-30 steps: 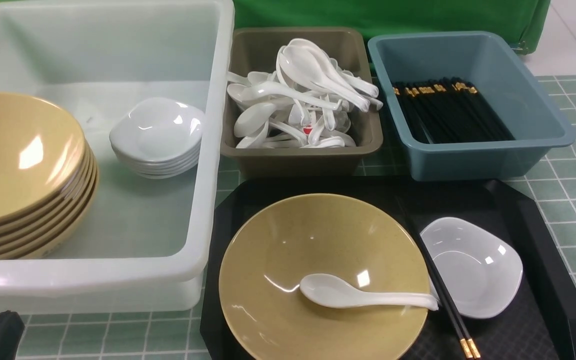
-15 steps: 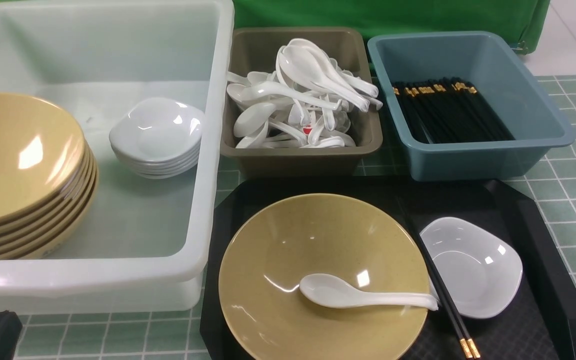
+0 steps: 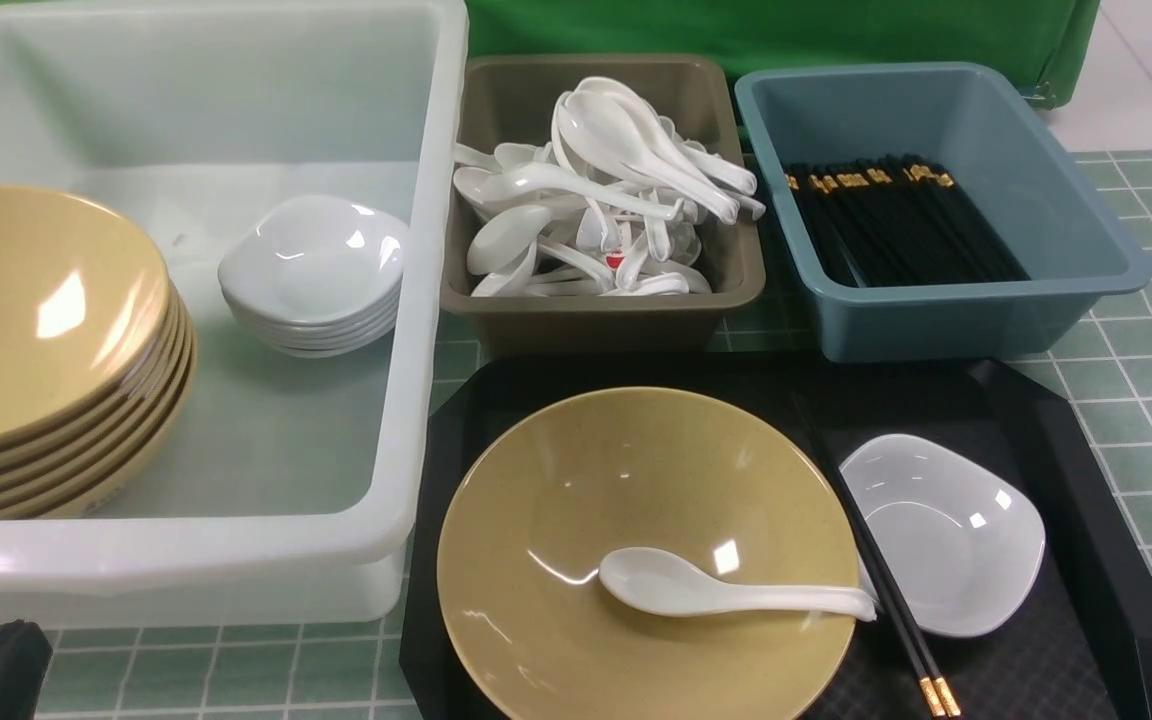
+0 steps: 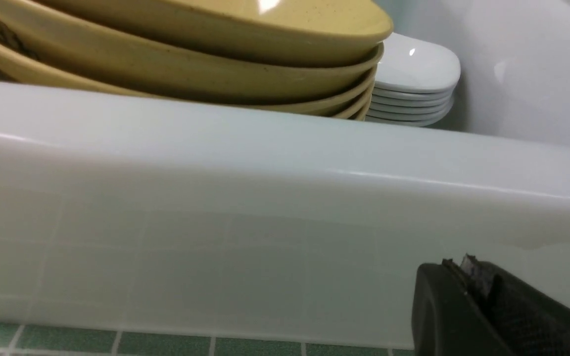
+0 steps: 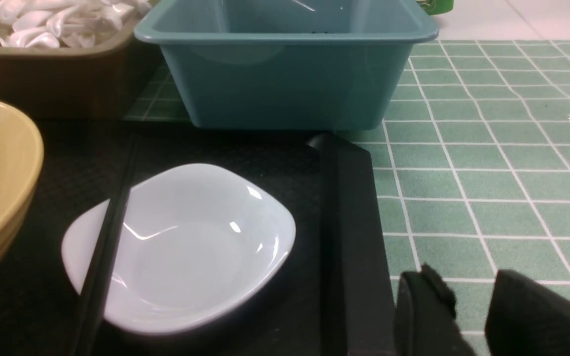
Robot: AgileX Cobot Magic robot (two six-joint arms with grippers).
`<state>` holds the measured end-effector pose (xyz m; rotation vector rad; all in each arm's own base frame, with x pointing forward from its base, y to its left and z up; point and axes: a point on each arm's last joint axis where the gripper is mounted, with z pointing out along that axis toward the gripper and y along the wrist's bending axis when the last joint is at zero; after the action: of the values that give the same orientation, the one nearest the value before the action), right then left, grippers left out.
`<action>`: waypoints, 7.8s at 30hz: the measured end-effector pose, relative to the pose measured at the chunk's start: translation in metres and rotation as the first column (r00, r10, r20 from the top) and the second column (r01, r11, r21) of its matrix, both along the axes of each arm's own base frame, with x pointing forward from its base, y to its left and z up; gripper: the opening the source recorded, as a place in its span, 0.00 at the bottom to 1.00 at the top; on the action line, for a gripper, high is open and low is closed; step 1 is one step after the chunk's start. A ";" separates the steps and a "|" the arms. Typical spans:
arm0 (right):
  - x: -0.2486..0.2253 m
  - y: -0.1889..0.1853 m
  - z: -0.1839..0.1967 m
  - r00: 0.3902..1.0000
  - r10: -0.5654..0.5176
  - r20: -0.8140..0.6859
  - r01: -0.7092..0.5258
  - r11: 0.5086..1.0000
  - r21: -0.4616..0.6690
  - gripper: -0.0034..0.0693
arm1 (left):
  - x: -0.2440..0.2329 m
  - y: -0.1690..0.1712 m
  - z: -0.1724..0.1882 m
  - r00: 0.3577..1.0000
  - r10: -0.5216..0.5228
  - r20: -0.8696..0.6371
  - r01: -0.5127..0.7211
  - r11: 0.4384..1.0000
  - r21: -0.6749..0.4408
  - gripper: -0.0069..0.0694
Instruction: On blue table put chopsticks spoon bowls plates into blue grey white boxes.
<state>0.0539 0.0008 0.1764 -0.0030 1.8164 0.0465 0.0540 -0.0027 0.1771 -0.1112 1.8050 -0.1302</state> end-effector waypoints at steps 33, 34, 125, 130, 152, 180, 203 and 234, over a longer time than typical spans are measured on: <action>-0.004 0.017 0.105 0.990 0.121 -0.079 -0.087 0.937 0.339 0.13 | -0.004 -0.026 0.121 0.964 -0.178 0.199 0.252 0.854 -0.456 0.08; 0.003 0.018 0.121 0.981 0.145 -0.130 -0.109 0.961 0.253 0.10 | 0.002 -0.028 0.132 0.966 -0.216 0.143 0.256 0.883 -0.393 0.08; 0.223 0.103 0.107 0.518 0.282 -0.808 -0.488 0.873 -0.008 0.26 | 0.133 -0.130 0.179 0.535 -0.652 -0.537 0.811 0.575 0.110 0.08; 0.252 0.097 0.153 0.692 0.288 -0.662 -0.423 0.905 -0.048 0.26 | 0.167 -0.149 0.176 0.580 -0.661 -0.476 0.788 0.603 0.122 0.08; 0.417 0.059 0.111 0.778 0.120 -0.616 -0.127 0.991 0.033 0.54 | 0.254 -0.194 0.220 0.640 -0.680 -0.358 0.768 0.582 0.267 0.08; 0.204 0.242 0.083 0.137 0.306 -0.942 -0.964 0.258 -0.057 0.83 | 0.080 -0.094 0.152 0.556 -0.627 -0.546 0.812 0.549 0.196 0.08; 0.239 0.263 0.041 0.185 0.187 -0.965 -0.927 0.359 -0.108 0.37 | 0.094 -0.098 0.158 0.664 -0.637 -0.391 0.744 0.619 0.252 0.08; 0.384 0.225 0.180 0.869 0.343 -0.356 -0.458 0.829 -0.321 0.93 | 0.163 -0.131 0.159 0.620 -0.563 -0.547 0.680 0.733 0.017 0.08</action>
<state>0.4384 0.2256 0.3564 -0.7105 2.0567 -0.0233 0.2175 -0.1340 0.3362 0.7424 2.3142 -0.4304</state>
